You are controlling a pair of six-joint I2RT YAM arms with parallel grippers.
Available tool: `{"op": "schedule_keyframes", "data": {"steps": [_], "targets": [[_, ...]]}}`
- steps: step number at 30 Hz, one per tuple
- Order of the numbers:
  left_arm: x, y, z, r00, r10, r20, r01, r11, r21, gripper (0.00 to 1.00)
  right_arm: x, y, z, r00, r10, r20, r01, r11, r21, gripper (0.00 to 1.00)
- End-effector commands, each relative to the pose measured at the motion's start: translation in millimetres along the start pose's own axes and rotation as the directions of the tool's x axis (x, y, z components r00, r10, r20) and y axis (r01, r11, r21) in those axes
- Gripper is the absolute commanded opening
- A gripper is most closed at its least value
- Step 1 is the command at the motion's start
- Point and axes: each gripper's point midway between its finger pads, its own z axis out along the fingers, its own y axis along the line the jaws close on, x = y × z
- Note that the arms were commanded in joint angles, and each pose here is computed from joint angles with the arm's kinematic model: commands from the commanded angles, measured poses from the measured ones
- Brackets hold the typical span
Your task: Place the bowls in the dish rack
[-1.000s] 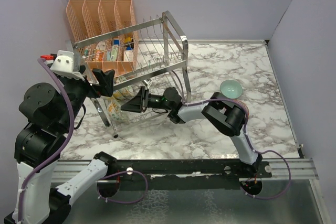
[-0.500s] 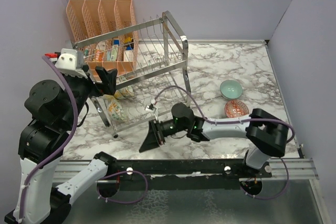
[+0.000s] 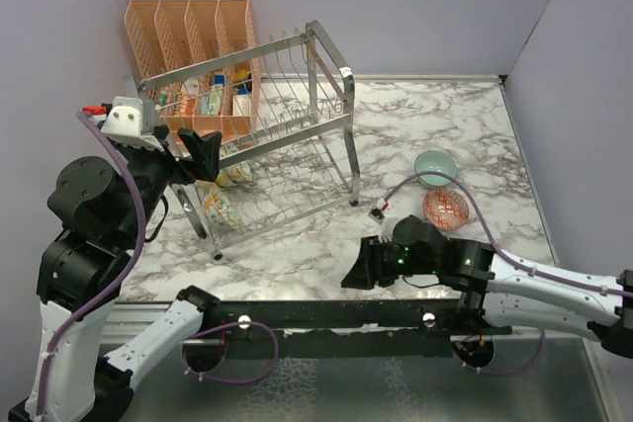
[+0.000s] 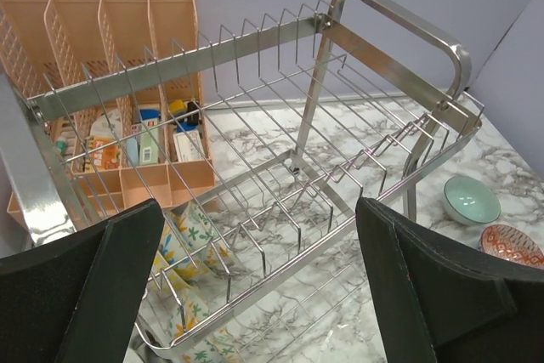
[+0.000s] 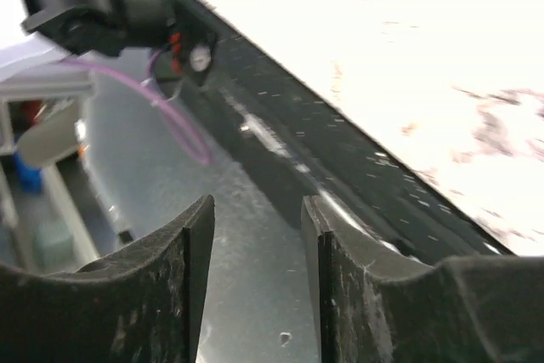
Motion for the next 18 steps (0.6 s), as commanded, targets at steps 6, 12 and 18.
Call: {"op": "schedule_keyframes", "data": {"steps": [6, 12, 18], "targets": [[11.4, -9.8, 7.8, 1.000, -0.007, -0.012, 0.007, 0.999, 0.051, 0.99, -42.1, -81.5, -40.7, 0.982, -0.064, 0.177, -0.043, 0.839, 0.543, 0.60], [16.5, -13.9, 11.3, 1.000, -0.013, -0.025, 0.015, 0.997, 0.070, 0.99, -101.3, -91.0, -35.5, 0.967, -0.134, 0.216, -0.012, 0.825, 0.564, 0.64], [13.2, -14.7, 8.1, 1.000, -0.015, -0.020, 0.017, 0.997, 0.076, 0.99, -184.9, -102.1, -66.5, 0.900, -0.240, 0.365, -0.056, 0.765, 0.641, 0.65]]}}
